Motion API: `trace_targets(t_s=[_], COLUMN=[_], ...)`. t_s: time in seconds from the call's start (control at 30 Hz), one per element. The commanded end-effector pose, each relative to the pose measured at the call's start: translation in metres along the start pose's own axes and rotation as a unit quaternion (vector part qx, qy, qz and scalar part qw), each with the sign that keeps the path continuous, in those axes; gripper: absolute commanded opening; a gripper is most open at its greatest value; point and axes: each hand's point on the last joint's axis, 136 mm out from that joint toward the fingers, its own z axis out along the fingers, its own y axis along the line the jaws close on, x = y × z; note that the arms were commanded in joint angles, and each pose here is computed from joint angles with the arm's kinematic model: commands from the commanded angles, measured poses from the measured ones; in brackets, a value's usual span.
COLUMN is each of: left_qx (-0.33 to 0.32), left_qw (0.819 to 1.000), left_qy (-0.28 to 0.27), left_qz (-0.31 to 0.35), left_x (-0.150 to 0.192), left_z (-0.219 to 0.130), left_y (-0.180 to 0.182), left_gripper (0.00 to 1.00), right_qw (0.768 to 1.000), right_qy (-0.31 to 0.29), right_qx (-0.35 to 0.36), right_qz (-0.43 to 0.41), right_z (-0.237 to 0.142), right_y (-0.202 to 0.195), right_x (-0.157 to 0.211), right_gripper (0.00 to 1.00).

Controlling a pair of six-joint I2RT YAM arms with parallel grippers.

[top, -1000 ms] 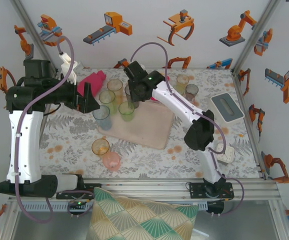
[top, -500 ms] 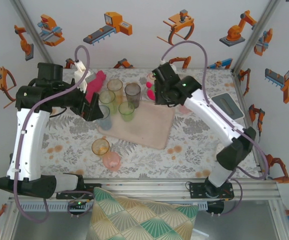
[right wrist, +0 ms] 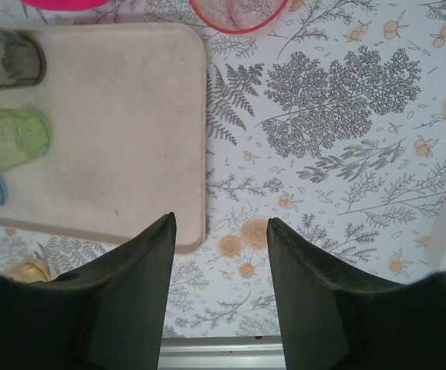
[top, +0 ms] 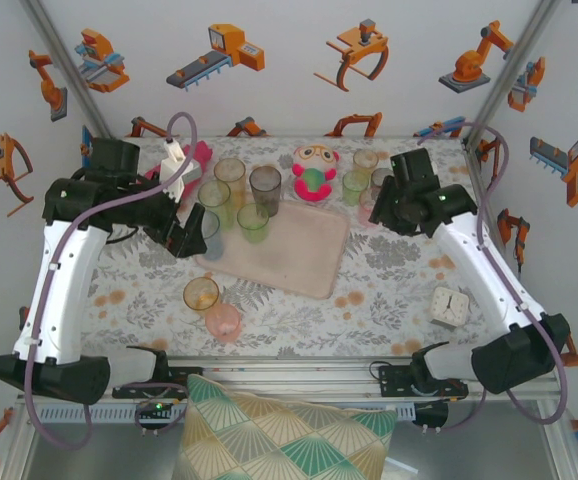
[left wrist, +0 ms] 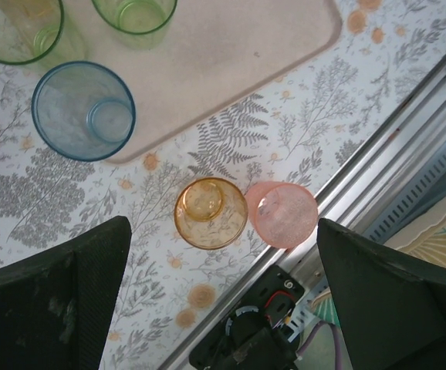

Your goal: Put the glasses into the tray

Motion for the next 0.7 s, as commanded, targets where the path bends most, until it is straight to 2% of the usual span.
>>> trace_targets(t_s=[0.0,0.2,0.47,0.67], left_qx=[-0.038,-0.023,-0.020,-0.012], left_qw=[0.999,1.000,1.000,1.000], left_qy=[0.012,0.003,-0.006,-0.005], left_qz=[0.011,0.005,0.000,-0.008], left_x=[0.009,0.007,0.002,0.003], left_z=[-0.004,-0.005,-0.008,-0.006], left_y=[0.008,0.002,0.000,-0.002], left_gripper=[1.00,0.97,0.97,0.97], right_qw=[0.999,0.998,0.998,0.998], right_qy=[0.018,0.049,0.044,0.051], right_qx=[-0.026,-0.010,0.028,0.037], right_qz=[0.018,0.022,0.021,0.015], right_z=[0.005,0.022,0.039,0.058], right_y=[0.000,-0.016,-0.039,-0.041], right_x=[0.001,-0.003,-0.018,-0.024], right_gripper=[0.50,0.50,0.51,0.51])
